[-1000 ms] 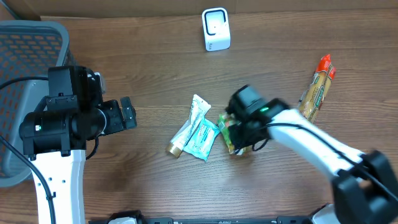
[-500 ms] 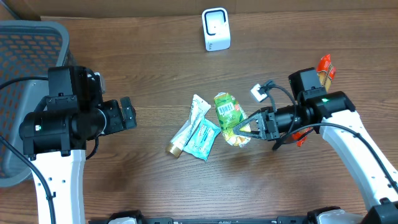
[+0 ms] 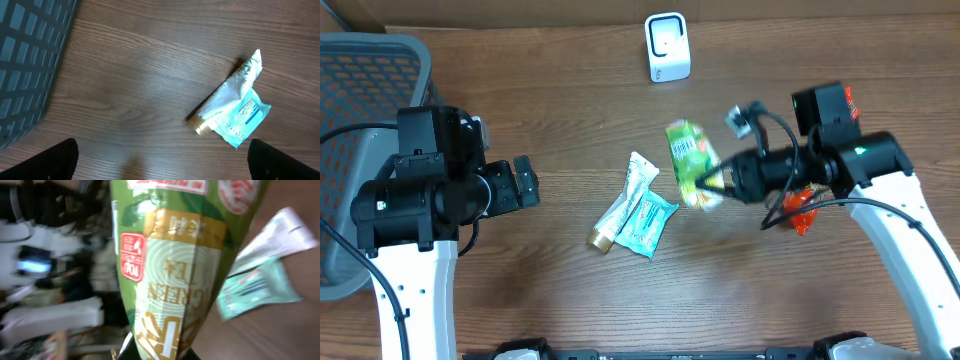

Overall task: Scan the item barcode
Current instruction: 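Lift the Pokka pouch and carry it up to the white scanner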

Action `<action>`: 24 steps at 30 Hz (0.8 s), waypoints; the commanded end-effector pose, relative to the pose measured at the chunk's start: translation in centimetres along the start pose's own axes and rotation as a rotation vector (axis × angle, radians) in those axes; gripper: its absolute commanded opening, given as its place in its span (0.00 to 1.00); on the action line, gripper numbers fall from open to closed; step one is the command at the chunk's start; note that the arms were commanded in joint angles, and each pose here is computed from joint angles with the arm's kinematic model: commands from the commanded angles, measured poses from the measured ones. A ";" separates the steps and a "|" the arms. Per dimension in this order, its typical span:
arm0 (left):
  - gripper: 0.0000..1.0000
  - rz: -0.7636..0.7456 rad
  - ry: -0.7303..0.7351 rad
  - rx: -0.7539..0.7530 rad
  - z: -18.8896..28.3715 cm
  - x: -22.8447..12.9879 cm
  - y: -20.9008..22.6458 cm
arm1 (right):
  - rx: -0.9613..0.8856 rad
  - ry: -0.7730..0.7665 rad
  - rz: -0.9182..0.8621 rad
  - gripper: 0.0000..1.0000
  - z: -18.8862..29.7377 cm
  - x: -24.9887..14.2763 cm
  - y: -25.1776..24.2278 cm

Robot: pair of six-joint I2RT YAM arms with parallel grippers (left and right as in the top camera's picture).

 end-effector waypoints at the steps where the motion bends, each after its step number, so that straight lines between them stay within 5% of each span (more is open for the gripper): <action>1: 0.99 0.020 -0.011 -0.007 0.2 0.2 0.0 | -0.389 -0.075 0.017 0.03 1.9 4.8 0.8; 6: 1.00 0.020 -0.011 -0.007 0.2 0.2 0.0 | -0.767 -0.089 0.079 0.03 1.1 9.1 -1.0; 15: 0.99 0.020 -0.011 -0.007 0.2 0.2 -0.1 | -1.398 -0.105 0.321 0.04 -2.3 15.5 -11.7; 24: 1.00 0.020 -0.010 -0.007 0.2 0.2 -0.1 | -1.624 0.092 0.721 0.04 -6.9 17.5 -19.0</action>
Point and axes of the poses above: each gripper's point midway between its finger pads, its own z axis back along the fingers, its own y axis along the line the jaws close on, x = y × z, the point moved 7 cm from there along z, back along the fingers, and after that the axes turned 10 degrees about z, right-handed, at the moved point
